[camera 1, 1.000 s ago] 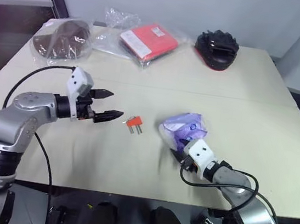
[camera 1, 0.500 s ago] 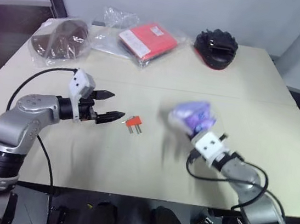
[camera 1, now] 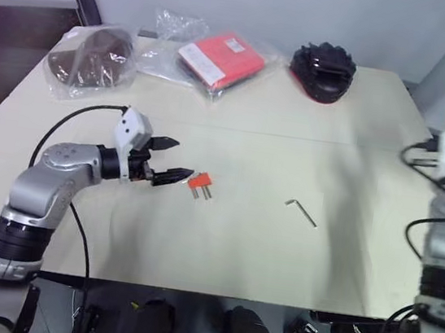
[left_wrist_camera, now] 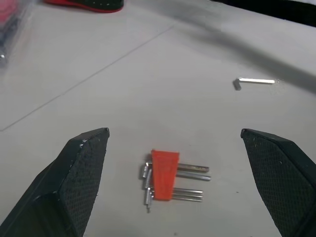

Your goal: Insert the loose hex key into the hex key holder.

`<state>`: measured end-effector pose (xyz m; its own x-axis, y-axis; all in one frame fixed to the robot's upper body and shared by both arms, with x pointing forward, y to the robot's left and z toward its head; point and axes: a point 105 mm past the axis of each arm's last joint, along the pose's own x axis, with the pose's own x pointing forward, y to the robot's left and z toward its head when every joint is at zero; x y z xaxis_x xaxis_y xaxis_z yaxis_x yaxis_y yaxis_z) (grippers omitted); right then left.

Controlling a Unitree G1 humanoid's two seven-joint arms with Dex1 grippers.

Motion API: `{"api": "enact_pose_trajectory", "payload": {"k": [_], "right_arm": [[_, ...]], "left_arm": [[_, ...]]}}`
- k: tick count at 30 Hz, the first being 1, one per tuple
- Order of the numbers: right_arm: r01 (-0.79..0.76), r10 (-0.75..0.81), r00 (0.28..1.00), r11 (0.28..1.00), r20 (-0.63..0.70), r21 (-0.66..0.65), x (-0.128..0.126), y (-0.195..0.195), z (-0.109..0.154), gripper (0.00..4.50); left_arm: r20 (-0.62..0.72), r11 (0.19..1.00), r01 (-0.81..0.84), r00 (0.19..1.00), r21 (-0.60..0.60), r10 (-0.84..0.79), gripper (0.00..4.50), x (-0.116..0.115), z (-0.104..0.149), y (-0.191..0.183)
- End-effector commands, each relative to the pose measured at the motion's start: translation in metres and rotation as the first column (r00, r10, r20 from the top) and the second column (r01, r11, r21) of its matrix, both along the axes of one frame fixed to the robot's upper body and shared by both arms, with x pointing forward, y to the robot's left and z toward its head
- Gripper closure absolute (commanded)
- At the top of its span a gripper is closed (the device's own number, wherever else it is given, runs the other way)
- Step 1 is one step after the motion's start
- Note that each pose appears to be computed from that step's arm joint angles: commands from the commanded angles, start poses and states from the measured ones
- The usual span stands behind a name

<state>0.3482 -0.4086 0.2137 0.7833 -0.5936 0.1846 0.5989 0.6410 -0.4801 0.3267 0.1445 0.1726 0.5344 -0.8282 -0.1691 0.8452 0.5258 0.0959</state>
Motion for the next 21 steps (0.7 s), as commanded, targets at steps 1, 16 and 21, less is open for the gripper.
{"api": "enact_pose_trajectory", "payload": {"k": [1,16,21], "right_arm": [[0.074,-0.079,0.996,0.988,0.036,0.133,-0.006,-0.023,-0.009,4.46],[-0.087,0.117,0.991,0.920,-0.057,0.382,0.009,0.028,-0.065,3.61],[-0.107,0.129,0.991,0.922,-0.034,0.371,0.005,0.030,-0.057,1.19]], "left_arm": [[0.064,1.000,0.000,0.998,-0.002,0.000,0.00,0.001,0.014,-0.002],[0.065,1.000,-0.005,0.998,0.001,0.005,0.00,0.002,0.014,-0.003],[0.064,1.000,-0.004,0.998,0.002,0.004,0.00,0.002,0.014,-0.003]]}}
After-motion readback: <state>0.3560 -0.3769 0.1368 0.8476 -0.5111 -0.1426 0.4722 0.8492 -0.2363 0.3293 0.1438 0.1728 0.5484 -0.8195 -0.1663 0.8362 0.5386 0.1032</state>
